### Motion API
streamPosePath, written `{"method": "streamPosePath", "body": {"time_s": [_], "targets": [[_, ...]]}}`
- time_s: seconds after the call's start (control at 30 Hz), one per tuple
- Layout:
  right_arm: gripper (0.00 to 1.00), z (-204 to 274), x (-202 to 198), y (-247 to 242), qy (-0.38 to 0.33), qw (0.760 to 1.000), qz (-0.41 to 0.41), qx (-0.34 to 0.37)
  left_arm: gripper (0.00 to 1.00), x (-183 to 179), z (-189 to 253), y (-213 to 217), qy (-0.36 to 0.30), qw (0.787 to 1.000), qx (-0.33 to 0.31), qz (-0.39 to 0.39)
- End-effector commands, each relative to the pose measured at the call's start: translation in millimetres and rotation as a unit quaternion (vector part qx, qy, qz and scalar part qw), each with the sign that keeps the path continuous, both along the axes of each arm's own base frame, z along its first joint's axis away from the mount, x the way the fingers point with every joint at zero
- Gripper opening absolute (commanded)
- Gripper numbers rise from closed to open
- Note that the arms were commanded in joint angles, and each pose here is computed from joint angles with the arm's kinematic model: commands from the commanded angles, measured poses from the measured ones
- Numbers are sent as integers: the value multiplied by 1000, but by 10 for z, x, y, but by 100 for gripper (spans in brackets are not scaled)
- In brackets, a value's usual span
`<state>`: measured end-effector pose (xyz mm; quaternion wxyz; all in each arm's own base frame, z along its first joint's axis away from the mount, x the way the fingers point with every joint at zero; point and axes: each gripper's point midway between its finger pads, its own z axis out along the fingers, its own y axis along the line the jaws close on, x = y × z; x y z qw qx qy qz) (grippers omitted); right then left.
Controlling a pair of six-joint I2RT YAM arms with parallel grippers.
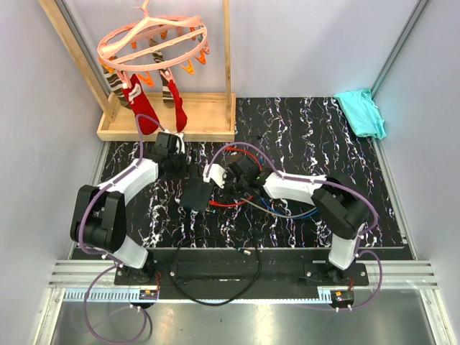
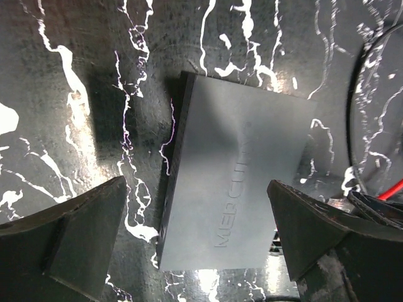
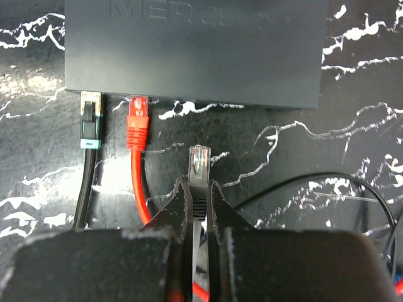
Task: Insert the plug into the switch port
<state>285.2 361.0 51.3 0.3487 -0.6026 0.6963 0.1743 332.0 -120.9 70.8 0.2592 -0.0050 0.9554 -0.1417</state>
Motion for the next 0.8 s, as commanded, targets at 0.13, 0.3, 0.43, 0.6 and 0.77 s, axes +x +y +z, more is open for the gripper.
{"method": "streamPosePath", "body": {"time_s": [0.13,0.3,0.43,0.6,0.77], "targets": [[0,46,-12,348,-8,998,38,50,95,75,-78,-137,-6,999,-29,-33],[0,-30,-68,413,23,997,37,58,91,18,-150,-211,11,998,-47,-44],[0,-70,-63,436,24,997,39,60,88,-7,-172,-228,16,997,-53,-47],[0,-91,-3,466,16,998,36,54,83,-24,-210,-280,27,996,-64,-54],[0,-95,37,507,12,998,36,53,79,-47,-253,-308,38,995,-71,-58]]}}
